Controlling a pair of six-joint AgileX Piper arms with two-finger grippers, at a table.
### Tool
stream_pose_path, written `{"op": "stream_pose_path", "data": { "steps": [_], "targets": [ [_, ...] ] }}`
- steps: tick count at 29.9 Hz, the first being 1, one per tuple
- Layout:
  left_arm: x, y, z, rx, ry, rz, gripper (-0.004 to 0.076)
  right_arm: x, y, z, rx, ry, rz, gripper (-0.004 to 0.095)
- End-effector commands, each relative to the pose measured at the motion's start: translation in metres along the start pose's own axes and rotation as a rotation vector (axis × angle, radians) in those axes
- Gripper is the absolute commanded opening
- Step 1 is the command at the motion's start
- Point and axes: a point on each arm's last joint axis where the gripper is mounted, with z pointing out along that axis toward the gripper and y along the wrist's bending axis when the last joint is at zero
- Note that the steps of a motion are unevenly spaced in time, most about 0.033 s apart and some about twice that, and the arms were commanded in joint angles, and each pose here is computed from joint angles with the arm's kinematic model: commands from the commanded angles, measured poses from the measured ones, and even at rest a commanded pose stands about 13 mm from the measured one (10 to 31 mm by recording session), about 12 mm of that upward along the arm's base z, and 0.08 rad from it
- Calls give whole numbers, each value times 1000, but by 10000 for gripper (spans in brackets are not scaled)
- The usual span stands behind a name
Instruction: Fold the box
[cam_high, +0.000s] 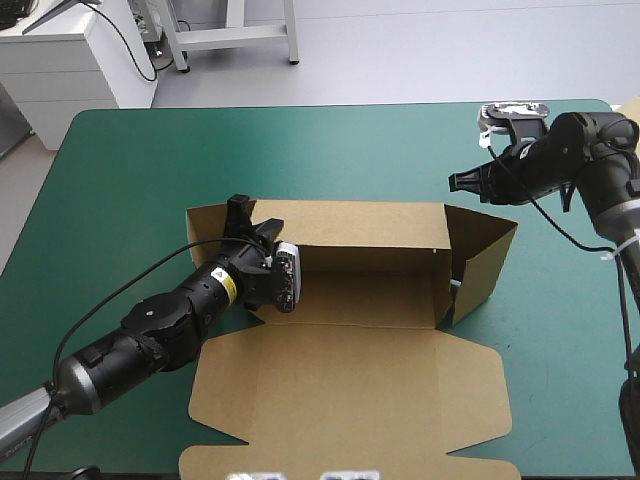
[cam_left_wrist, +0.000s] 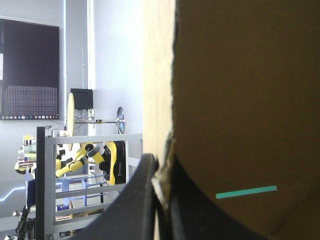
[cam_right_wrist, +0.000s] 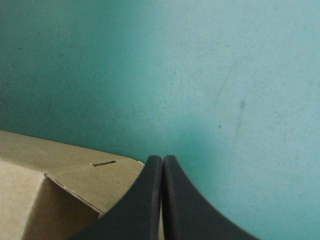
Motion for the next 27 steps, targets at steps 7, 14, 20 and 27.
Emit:
{"op": "stream_pose_path", "data": {
  "steps": [7,14,20,27],
  "targets": [
    [4,3,-1,-5,46,-57,-8,-2,-7,-11,2,-5,-11,-21],
    [3,3,-1,-5,37,-79,-8,0,-5,-10,-23,12,-15,-21],
    [3,4,-1,-10,35,-64,-8,3,-1,-8,-66,38,-10,-21],
    [3,4,-1,-11,41,-77,-8,27,-1,13,-112,136,-31,-21]
  ]
}}
